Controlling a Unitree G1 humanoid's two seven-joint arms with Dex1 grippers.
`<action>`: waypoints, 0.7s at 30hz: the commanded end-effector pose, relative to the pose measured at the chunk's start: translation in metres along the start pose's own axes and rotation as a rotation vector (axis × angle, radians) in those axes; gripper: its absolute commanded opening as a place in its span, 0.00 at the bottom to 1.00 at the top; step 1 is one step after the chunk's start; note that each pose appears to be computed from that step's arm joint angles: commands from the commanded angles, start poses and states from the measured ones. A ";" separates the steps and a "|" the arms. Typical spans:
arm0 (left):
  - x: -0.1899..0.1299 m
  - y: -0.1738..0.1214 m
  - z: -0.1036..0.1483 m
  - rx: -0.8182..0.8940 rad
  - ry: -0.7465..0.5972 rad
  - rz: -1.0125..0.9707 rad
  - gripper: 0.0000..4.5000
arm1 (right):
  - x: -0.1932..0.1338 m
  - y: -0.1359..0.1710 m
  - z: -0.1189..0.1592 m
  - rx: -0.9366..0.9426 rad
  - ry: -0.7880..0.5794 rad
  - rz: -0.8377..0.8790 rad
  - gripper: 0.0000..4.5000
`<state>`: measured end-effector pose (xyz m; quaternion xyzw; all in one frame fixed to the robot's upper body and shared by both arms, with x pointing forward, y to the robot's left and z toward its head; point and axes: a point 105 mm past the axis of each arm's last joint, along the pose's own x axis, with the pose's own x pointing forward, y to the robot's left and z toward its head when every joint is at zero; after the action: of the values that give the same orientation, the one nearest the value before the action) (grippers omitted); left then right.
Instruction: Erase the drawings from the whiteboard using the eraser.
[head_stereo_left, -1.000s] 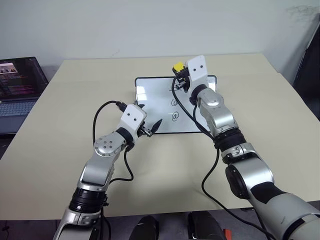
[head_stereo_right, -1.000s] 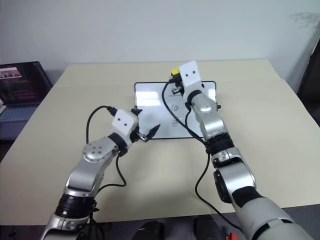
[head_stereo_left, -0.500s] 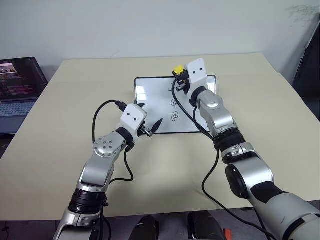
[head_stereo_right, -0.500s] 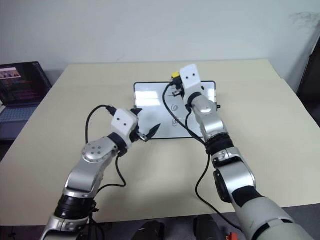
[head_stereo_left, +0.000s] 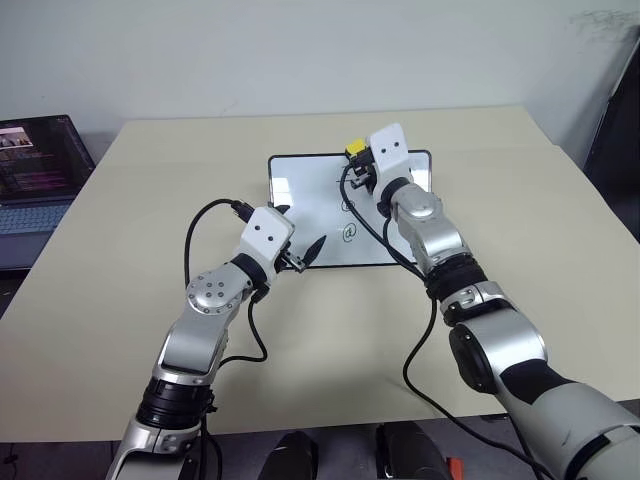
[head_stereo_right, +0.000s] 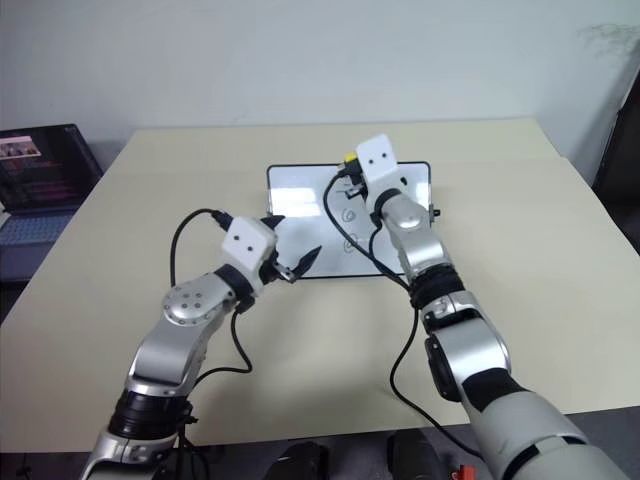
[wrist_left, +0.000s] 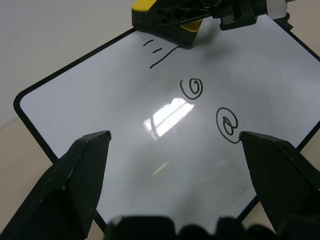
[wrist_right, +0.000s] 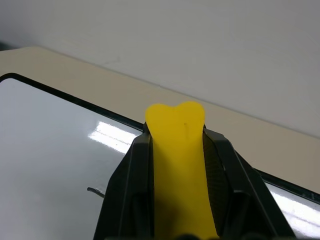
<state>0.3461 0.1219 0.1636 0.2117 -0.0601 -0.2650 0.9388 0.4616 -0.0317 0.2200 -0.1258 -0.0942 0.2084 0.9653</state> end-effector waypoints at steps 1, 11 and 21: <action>-0.001 0.009 0.015 0.041 -0.044 0.025 1.00 | 0.005 0.005 0.004 -0.026 0.012 0.011 0.22; -0.003 0.018 0.016 0.050 -0.044 0.060 1.00 | 0.003 0.038 -0.014 -0.027 0.061 0.096 0.22; -0.006 0.023 0.012 0.055 -0.033 0.081 1.00 | 0.000 0.069 -0.014 -0.012 0.054 0.170 0.22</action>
<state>0.3491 0.1328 0.1715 0.2211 -0.0672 -0.2455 0.9415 0.4421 0.0213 0.1901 -0.1411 -0.0633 0.2761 0.9486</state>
